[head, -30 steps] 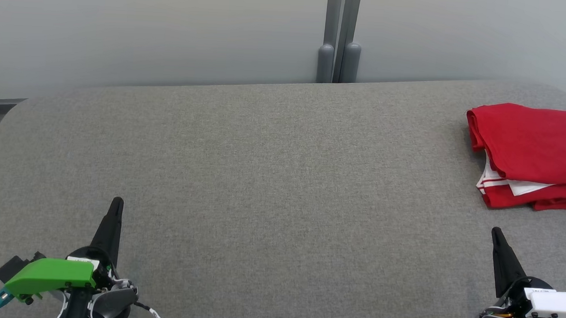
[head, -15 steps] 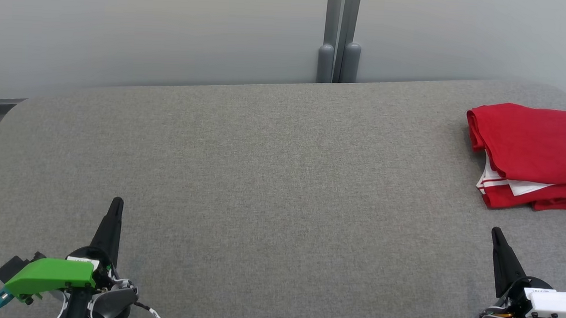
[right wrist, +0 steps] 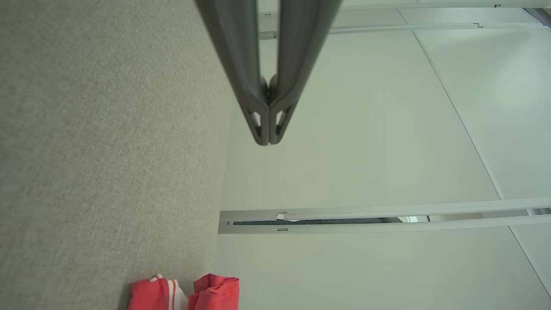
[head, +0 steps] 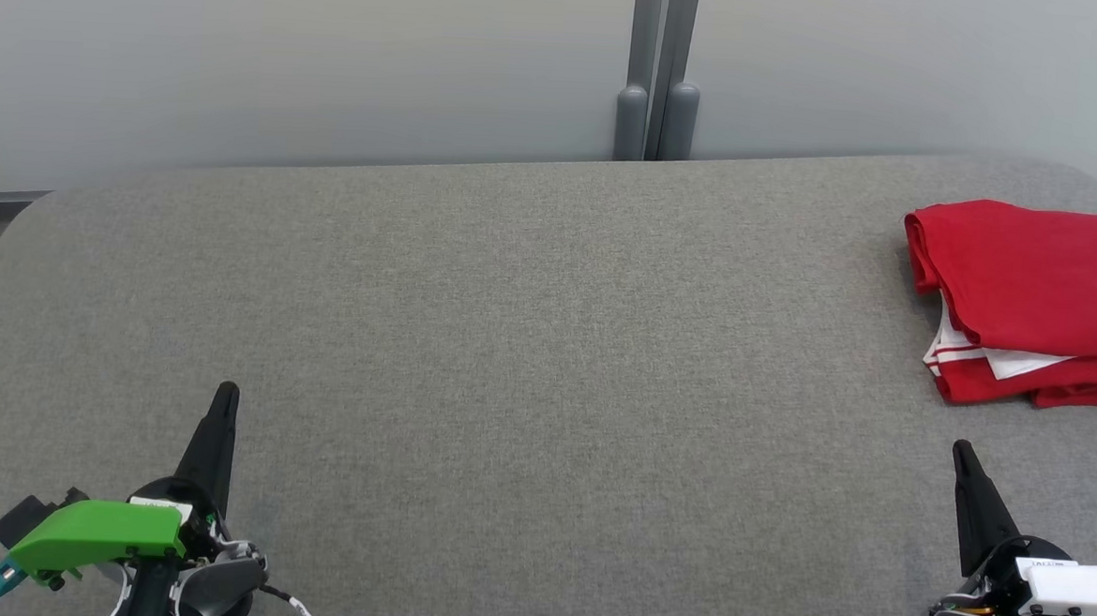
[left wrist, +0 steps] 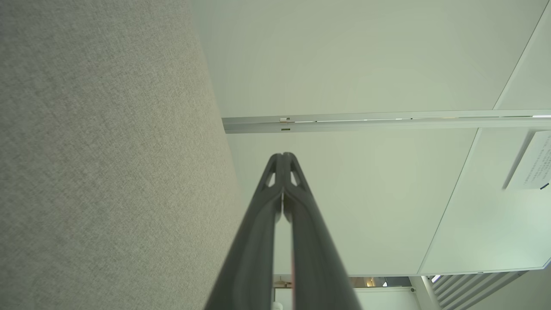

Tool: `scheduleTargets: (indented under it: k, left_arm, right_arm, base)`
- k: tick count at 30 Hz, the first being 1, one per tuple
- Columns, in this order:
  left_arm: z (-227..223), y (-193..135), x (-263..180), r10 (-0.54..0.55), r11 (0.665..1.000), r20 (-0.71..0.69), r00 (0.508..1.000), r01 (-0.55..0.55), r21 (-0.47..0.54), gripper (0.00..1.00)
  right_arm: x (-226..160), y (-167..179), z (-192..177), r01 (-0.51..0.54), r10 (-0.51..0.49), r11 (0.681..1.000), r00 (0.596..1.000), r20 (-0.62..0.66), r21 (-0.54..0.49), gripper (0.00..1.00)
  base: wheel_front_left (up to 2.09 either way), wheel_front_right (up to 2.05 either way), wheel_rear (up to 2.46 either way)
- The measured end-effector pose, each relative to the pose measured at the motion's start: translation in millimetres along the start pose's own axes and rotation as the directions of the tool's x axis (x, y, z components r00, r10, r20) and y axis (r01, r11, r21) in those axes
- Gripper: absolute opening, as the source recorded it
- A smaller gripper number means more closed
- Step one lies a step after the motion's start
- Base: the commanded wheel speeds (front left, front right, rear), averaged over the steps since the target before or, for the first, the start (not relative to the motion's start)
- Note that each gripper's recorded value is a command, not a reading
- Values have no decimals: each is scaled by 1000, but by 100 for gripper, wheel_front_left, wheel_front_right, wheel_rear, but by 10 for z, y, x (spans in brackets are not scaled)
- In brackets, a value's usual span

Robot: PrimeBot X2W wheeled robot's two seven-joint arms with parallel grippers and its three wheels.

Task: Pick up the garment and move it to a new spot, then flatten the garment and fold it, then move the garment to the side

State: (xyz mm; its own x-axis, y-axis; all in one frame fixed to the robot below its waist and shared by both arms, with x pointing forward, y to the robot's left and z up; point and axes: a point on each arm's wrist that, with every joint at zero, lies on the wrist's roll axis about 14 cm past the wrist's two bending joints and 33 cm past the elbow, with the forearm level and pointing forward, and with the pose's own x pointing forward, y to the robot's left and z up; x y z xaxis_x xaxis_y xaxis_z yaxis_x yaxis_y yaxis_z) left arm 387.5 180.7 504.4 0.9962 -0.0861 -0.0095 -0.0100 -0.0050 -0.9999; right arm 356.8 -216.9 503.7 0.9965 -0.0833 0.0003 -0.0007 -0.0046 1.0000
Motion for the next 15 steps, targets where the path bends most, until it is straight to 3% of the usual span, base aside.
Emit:
scheduleTargets:
  k: [15]
  left_arm:
    - [0, 0, 0, 0, 1000, 0, 1000, 0, 0, 0]
  right_arm:
    - [0, 0, 0, 0, 0, 1000, 1000, 0, 0, 0]
  base:
    - [0, 0, 0]
